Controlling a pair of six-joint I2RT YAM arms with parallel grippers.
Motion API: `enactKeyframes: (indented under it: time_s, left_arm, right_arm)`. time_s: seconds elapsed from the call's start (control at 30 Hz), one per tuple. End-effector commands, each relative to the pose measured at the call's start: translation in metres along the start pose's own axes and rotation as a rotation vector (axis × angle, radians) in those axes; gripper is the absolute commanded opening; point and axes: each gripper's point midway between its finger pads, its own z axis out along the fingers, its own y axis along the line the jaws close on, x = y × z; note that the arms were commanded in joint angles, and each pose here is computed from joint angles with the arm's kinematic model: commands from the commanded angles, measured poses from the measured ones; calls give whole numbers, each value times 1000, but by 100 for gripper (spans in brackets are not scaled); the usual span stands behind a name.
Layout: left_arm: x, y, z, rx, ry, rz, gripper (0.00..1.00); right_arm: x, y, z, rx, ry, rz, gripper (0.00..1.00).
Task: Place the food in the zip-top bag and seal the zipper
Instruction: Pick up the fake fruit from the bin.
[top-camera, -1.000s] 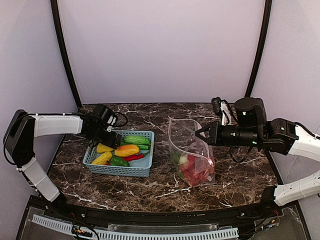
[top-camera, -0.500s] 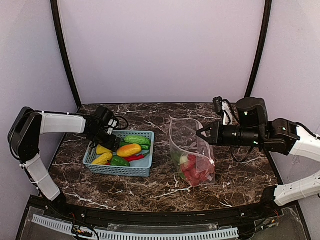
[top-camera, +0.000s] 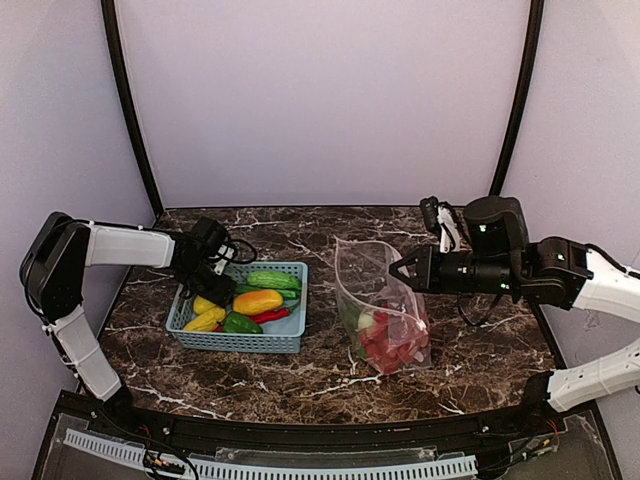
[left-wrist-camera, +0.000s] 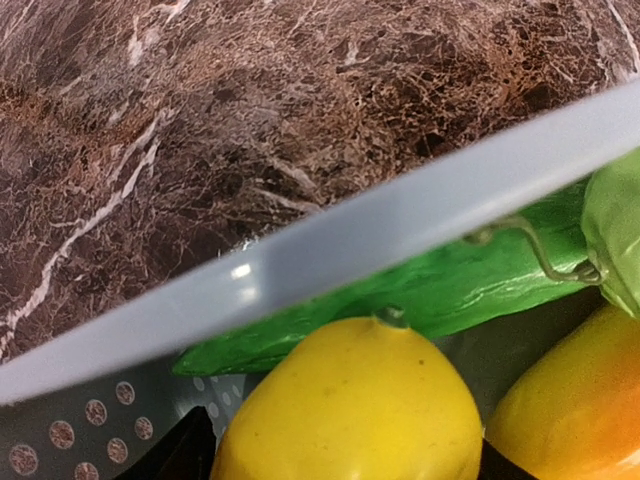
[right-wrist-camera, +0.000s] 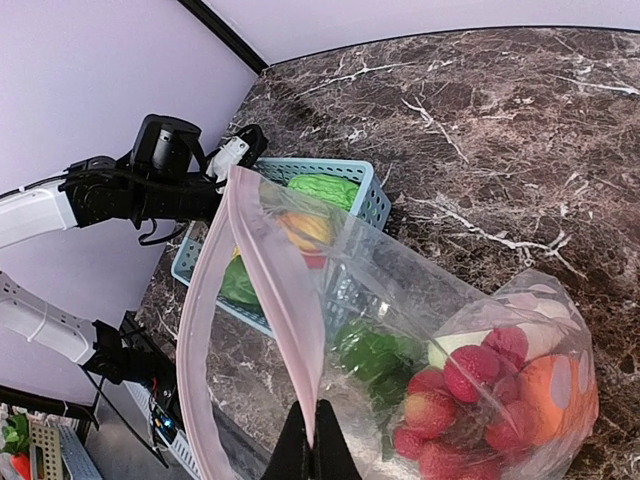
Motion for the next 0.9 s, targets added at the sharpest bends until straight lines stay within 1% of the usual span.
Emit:
enactKeyframes:
  time_s: [0.0,0.1,0.17,0.43,0.5,0.63,0.77,0.87]
  left_arm:
    - [0,5,-16,-9,-1,-13,67]
    - [-4,7,-27,-7,-32,-22,61]
    - [-7,7,-35,-1,-54,-28,59]
    - [-18,8,-70,31,-142,-56,56]
    - [-21,5,-83,63,-175,-72,55]
    - [-26,-9,-119,185,-267,-131,54]
    - [-33,-28,-164,330,-374,-187,53]
    - [-37,-51,-199,432,-445,-187,52]
  right_arm:
    - [-10,9,-1,-21,-20,-8,0]
    - [-10,9,0,-20,-19,-8,0]
    - [-10,8,0,-17,-19,-8,0]
    - [-11,10,1,-21,-16,-16,0]
    - [-11,12,2,-26,-13,-23,0]
    - [-13,21,3,-54,1,-52,0]
    - [-11,33,10,-94,31,-87,0]
    - [-8,39,18,-107,52,-98,0]
